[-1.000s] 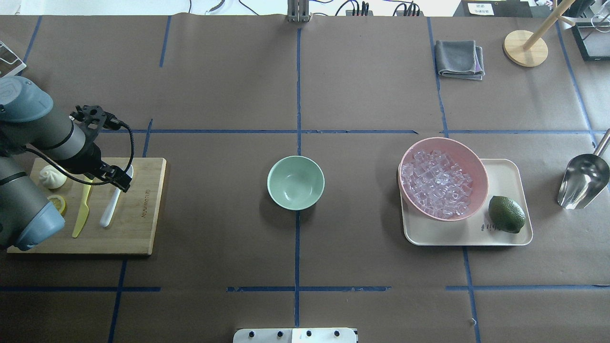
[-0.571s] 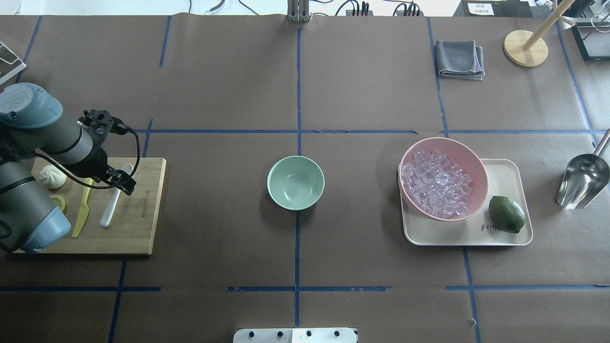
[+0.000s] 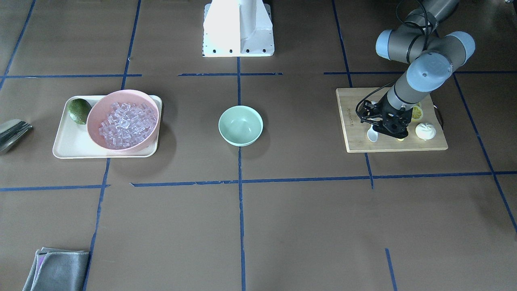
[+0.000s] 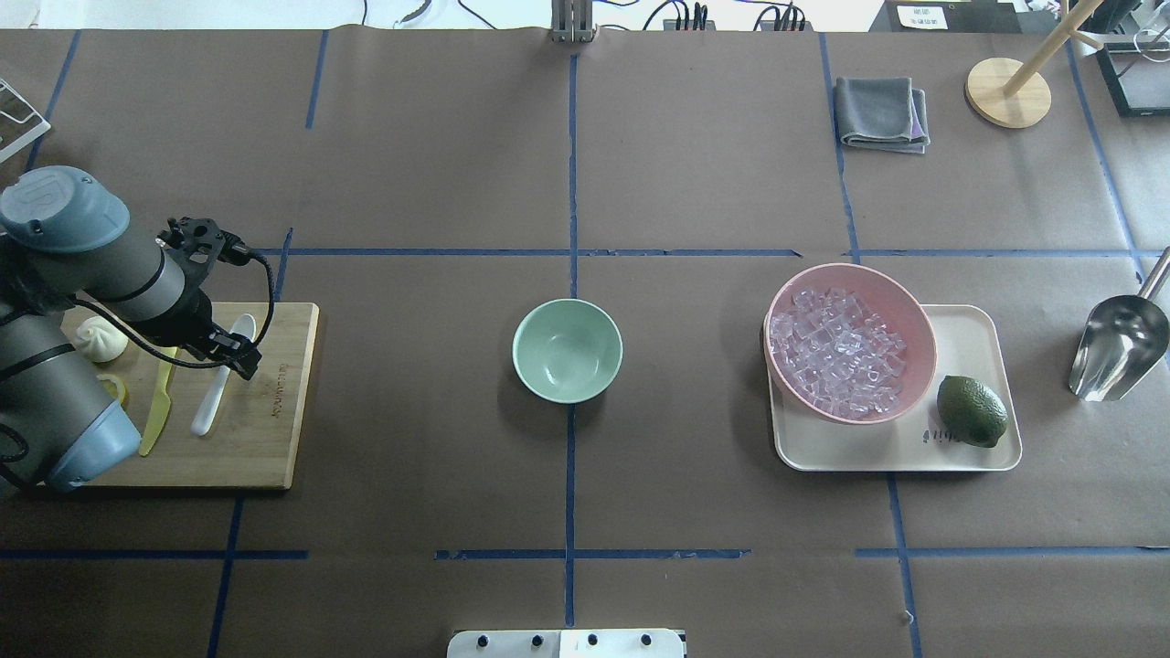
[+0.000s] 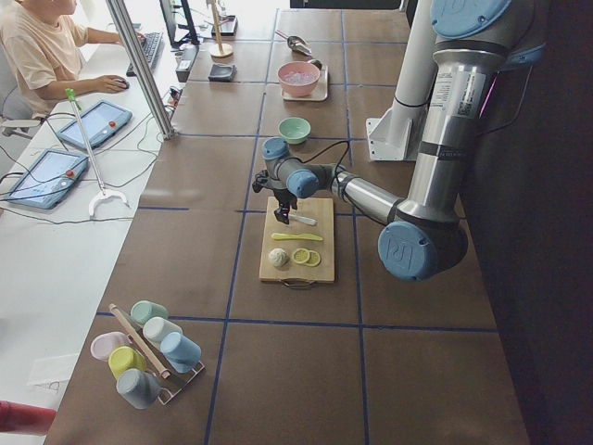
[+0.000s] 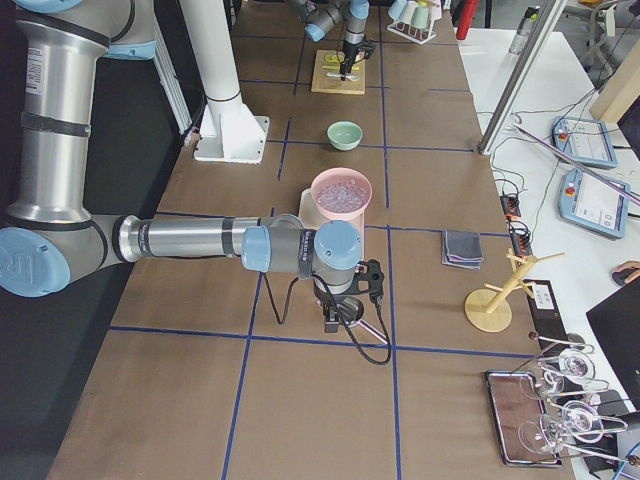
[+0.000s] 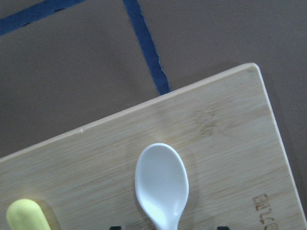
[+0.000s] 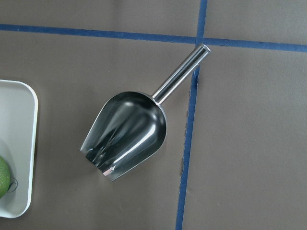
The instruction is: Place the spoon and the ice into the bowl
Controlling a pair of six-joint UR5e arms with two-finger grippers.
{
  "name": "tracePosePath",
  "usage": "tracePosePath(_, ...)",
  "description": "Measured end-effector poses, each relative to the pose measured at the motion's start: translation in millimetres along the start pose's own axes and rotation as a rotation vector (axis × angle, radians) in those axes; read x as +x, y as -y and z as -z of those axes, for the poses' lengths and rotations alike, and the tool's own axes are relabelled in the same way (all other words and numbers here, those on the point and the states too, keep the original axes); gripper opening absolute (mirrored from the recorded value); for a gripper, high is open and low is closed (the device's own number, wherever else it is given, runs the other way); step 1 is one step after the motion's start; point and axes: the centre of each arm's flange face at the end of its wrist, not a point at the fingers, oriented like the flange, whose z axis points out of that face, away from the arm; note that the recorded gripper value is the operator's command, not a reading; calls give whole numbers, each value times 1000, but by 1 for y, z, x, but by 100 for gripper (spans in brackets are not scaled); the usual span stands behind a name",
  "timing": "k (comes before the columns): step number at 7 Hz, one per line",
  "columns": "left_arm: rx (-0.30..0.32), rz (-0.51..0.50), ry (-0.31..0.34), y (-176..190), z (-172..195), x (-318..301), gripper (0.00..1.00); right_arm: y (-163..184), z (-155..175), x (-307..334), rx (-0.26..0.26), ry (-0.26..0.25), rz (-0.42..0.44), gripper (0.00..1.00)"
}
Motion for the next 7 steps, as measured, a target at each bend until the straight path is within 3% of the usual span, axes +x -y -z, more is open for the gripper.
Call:
tracePosePath(2, -1, -1, -1, 0, 0, 0, 34, 0, 0, 0, 0, 0, 0, 99)
tracePosePath(4, -2, -1, -2, 0, -1, 0, 8, 1, 0, 0, -1, 0, -2, 99)
tracePosePath(5, -3, 0, -1, -1, -1, 0, 0, 1, 0, 0, -1, 0, -2, 99)
tracePosePath(7, 4, 15, -8, -1, 5, 4, 0, 1, 0, 0, -1, 0, -2, 99)
